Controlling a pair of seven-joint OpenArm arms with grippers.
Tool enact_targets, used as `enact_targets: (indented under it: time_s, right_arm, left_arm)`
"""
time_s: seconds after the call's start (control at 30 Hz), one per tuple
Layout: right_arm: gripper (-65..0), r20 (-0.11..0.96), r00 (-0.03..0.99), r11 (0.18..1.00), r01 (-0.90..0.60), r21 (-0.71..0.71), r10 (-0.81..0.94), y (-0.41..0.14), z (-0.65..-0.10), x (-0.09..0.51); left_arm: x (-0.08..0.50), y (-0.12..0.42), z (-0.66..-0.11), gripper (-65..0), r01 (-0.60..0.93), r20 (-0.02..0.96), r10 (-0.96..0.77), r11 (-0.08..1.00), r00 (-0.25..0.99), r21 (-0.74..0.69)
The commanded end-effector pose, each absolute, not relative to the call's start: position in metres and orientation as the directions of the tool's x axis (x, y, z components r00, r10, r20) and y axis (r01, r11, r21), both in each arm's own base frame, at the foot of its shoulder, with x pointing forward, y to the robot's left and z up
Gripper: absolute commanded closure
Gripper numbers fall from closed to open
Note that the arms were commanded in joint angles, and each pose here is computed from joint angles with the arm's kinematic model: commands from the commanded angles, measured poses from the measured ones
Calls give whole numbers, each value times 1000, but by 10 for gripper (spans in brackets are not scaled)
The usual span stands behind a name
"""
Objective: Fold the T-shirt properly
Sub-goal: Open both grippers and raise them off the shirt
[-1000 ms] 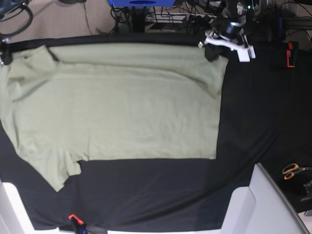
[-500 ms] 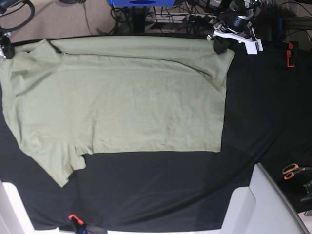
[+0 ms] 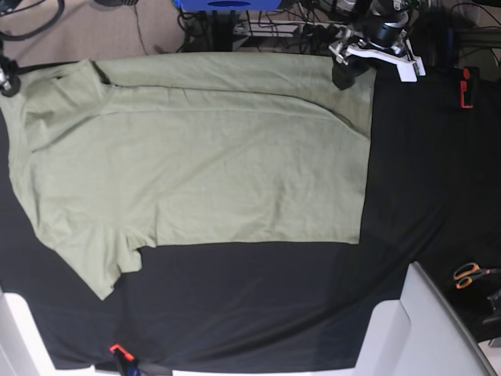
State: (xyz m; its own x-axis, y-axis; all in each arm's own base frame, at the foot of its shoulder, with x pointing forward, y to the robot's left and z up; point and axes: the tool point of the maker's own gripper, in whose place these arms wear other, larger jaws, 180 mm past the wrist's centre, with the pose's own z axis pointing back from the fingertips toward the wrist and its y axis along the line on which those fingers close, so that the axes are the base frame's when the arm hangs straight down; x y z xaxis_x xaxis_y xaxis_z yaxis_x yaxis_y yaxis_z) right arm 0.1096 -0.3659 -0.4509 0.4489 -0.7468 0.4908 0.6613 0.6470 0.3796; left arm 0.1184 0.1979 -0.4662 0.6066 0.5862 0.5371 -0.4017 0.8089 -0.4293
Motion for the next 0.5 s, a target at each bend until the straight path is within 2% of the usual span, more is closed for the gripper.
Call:
enact_targets:
  time_s: [0.0,0.2,0.33,0.4,0.47]
  right_arm:
    - [-369,579,415,679,635,368,-702,-383,-426,123]
    - [-369,661,452,754,596,276,-600,-390,-390,125]
    - [-356,600,617,855,446,266,-509,-352,-402,145]
    - [-276,582,679,894,359,269,-448,-332,-408,153]
    - [-113,545,718,901,324,288,-433,-317,-415,158]
  left_arm:
    - [125,202,-455,-604,-389,570,583,812,578,-436]
    - [129,277,-413,-609,-510,704,590,779,395,-366]
    - [133,296,-388,-587,-514,758,550,789,350,-335]
    - [131,296,-384,-484,-509,764,540,796,353,-327]
    - [130,296,-384,-253,-508,763,538,797,357,-325]
